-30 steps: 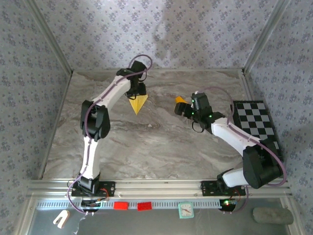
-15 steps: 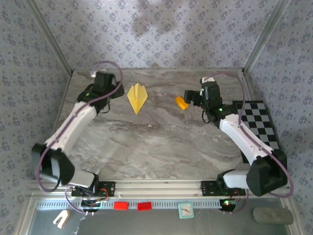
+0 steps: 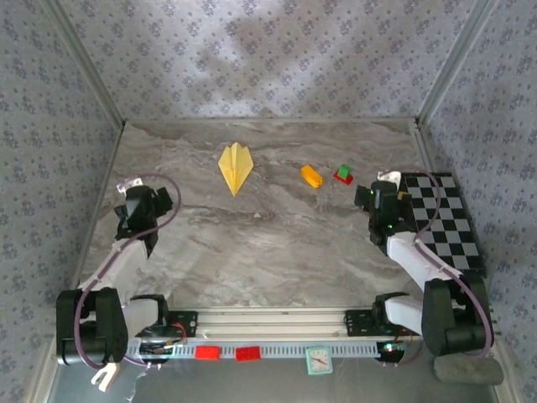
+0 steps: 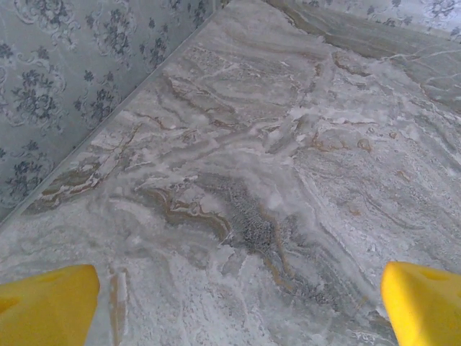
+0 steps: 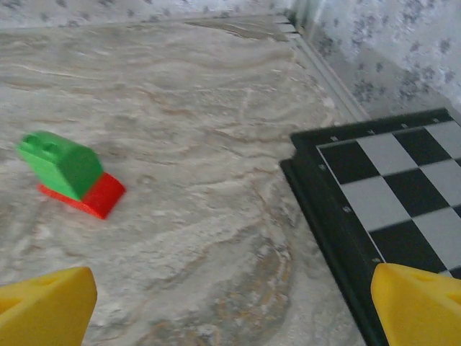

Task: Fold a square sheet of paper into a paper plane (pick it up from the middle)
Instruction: Reset both arms

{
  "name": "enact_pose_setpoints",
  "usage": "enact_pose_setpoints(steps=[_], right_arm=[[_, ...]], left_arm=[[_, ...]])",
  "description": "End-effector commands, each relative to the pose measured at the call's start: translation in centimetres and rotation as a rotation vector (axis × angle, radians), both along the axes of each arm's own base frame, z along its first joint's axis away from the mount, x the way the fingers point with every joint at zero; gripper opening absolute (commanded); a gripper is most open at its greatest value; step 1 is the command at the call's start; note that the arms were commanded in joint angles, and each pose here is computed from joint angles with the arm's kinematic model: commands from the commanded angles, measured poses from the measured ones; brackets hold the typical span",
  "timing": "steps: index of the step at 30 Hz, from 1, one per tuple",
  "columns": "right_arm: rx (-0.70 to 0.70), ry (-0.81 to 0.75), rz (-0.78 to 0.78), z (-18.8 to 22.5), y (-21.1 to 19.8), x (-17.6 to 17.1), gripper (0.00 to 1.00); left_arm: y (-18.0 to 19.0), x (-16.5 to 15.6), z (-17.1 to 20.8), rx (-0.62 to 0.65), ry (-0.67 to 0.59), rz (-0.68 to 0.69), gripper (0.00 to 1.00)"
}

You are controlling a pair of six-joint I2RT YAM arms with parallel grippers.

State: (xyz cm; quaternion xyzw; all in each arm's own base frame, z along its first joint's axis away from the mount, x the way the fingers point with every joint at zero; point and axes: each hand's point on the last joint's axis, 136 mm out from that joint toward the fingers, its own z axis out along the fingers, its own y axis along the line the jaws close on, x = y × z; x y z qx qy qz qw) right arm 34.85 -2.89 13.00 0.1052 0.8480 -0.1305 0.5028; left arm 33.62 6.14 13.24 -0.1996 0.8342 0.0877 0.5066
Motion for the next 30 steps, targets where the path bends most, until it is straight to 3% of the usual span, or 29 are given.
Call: enact_pose_setpoints(steps=[1, 4, 14, 25, 30], right_arm=[[-0.056, -0.086, -0.015, -0.2, -0.8, 0.5, 1.00], [-0.118, -0.085, 0.061, -1.4, -0.2, 1.1, 1.00], [-0.014, -0.153, 0.367, -2.7, 3.4, 2.8, 1.00], [0.034, -0.103, 0.334, -4.4, 2.5, 4.1, 1.00], [0.064, -0.088, 0.278, -4.6, 1.2, 4.3, 1.00]], left_arm=[[-0.7, 1.6, 2.2, 0.064, -0.176, -0.089, 1.00], [-1.8, 1.8, 1.3, 0.092, -0.209, -0.170, 1.00], [-4.1, 3.6, -1.4, 0.067, -0.223, -0.341, 1.00], [-3.7, 5.3, -4.0, 0.004, -0.155, -0.355, 1.00], [-3.3, 5.8, -4.2, 0.041, -0.110, -0.305, 1.00]])
